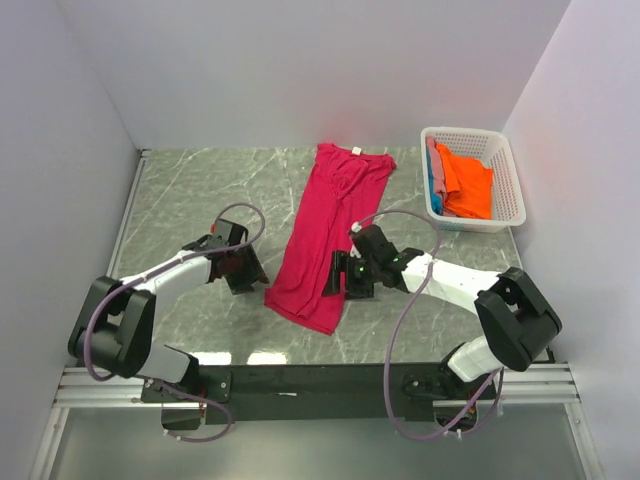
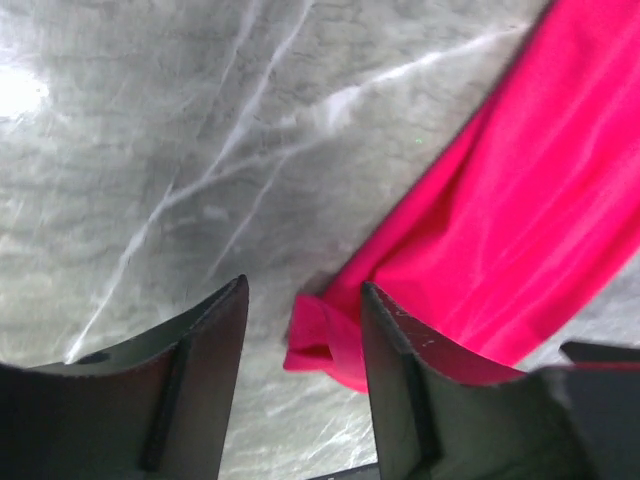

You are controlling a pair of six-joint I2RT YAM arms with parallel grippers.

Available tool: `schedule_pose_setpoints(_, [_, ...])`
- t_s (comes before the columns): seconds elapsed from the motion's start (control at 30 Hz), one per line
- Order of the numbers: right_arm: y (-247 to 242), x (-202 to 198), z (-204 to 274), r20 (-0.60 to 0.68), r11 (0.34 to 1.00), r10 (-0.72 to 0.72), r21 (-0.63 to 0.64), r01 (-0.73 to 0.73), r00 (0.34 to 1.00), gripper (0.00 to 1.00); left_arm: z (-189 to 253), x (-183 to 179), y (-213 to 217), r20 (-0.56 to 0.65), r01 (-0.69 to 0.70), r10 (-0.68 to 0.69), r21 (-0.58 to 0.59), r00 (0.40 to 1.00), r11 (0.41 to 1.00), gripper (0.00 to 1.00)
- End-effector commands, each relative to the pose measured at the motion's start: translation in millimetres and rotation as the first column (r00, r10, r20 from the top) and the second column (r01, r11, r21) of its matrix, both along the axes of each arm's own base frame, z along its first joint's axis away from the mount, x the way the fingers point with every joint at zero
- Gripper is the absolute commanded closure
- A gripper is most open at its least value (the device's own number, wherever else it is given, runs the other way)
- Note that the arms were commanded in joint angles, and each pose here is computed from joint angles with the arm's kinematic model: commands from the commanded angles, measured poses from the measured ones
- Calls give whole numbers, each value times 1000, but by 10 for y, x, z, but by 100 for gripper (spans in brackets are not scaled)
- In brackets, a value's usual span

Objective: Fold and stack the t-shirts
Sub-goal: Fold the tshirt

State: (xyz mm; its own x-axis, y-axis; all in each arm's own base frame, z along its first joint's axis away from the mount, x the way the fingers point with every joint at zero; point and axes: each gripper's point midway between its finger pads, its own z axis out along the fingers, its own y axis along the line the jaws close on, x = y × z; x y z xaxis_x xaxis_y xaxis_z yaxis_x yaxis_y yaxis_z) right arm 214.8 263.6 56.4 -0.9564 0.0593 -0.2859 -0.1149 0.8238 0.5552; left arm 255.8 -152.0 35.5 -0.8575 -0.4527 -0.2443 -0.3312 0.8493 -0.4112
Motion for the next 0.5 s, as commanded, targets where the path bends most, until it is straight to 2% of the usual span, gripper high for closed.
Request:
schedule_pose_setpoints(0.0, [219, -66, 160, 20, 996, 29, 84, -31, 999, 25, 10, 97, -111, 34, 47, -46, -48, 998, 998, 47])
schedule_pose_setpoints(0.2, [223, -186, 42, -22, 998, 30, 64, -28, 999, 27, -27, -1, -192, 28, 87, -85, -105, 996, 991, 50])
schedule_pose_setpoints(0.47, [182, -294, -41, -51, 999, 31, 26, -29, 998, 27, -99, -216, -262, -3, 106, -108, -180, 994, 978, 73])
